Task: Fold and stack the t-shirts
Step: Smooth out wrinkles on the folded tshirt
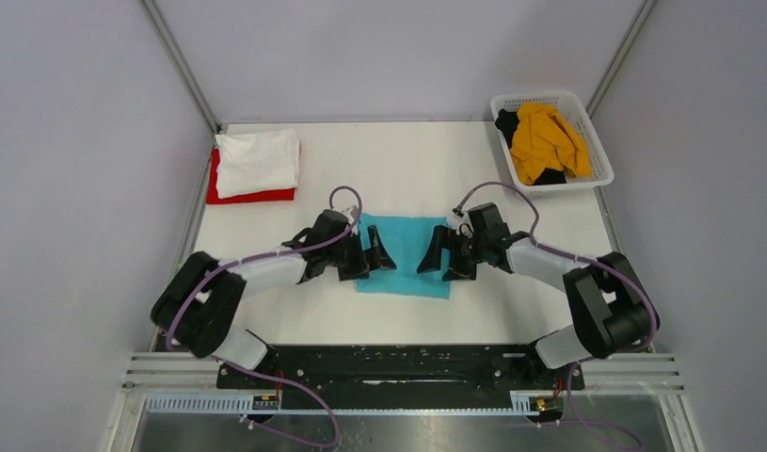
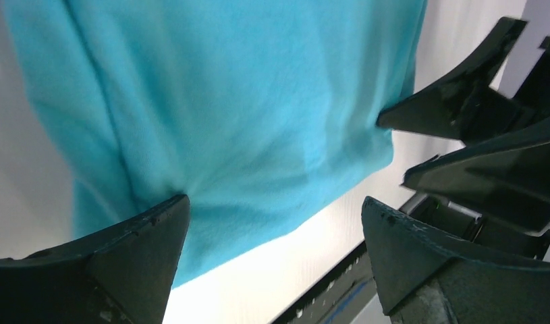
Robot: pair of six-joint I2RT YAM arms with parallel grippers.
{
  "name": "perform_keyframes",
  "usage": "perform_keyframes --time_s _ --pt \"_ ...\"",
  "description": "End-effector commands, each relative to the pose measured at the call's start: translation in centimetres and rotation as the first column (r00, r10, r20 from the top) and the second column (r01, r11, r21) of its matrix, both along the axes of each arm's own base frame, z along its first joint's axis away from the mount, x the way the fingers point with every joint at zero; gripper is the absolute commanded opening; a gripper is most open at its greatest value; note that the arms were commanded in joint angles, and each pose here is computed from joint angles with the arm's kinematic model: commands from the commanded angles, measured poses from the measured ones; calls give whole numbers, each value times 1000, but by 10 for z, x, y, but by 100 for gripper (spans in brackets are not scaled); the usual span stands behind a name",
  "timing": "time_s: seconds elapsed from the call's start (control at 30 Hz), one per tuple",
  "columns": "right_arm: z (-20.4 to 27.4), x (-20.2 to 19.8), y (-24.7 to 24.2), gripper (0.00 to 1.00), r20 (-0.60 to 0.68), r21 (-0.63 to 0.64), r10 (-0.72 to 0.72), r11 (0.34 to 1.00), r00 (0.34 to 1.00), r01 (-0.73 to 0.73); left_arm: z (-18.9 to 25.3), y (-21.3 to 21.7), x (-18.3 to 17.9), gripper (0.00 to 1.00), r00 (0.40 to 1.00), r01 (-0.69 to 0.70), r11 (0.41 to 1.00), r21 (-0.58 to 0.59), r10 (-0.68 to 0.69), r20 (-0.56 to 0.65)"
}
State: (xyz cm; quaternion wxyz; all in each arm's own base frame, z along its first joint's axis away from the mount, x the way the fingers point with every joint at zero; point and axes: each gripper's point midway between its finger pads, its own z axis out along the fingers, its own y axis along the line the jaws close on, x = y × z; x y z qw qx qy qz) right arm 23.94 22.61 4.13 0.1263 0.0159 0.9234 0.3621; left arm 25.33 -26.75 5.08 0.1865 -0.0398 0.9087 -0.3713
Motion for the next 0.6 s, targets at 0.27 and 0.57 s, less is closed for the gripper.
perform_keyframes --time_s 0.27,0.57 --pt "55 1 -53 99 313 -148 -128 972 941 181 53 77 1 99 950 -275 933 231 227 214" --pt "53 10 -96 100 367 -187 -281 911 887 366 8 79 32 99 971 -237 924 301 217 98"
